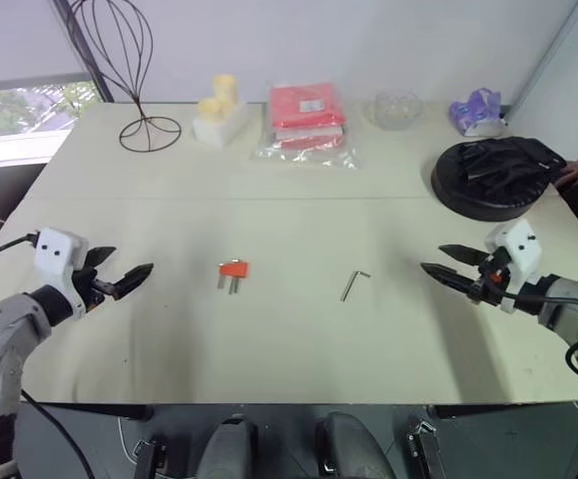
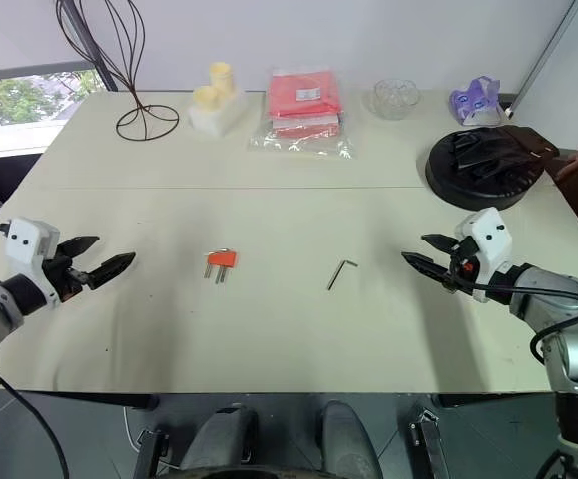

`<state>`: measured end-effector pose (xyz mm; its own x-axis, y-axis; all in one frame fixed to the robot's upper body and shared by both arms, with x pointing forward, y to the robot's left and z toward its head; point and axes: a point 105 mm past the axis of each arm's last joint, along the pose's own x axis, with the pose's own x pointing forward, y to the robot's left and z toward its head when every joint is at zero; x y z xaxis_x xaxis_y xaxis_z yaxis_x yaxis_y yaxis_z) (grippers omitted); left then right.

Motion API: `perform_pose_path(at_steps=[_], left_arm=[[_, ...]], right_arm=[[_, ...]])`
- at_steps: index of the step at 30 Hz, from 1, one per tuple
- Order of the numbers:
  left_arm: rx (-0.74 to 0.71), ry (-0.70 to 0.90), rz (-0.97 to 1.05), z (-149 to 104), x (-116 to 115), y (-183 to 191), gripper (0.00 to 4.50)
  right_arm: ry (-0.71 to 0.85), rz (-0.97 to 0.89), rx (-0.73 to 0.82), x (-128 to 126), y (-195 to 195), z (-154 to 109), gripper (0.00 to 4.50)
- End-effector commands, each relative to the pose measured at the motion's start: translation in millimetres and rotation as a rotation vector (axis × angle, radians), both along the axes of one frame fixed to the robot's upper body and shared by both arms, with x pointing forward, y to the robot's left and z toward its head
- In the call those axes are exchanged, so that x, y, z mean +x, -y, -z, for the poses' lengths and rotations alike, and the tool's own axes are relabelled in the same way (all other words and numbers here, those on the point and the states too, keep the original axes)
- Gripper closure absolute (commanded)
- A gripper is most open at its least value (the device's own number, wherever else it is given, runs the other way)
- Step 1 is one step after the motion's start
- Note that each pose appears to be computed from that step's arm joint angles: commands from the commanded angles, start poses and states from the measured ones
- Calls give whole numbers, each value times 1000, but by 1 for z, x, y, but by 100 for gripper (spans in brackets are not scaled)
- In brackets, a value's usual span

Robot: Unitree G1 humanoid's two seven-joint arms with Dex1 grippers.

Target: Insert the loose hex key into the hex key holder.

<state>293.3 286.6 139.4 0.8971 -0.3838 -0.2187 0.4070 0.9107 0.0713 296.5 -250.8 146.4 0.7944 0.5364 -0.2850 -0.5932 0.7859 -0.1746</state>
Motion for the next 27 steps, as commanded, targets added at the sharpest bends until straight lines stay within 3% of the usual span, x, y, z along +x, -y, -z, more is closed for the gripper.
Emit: perform_pose_path(at_steps=[1,16,27], left_arm=[[19,52,7,-17,6,-2,2],[35,182,-36,-31,27,0,2],[33,114,70,-27,30,15,2]], right_arm=[[60,-7,-2,2,-4,-13,187],[139,41,3,14,-5,-25,187],[149,-21,46,28,-34,-28,187]])
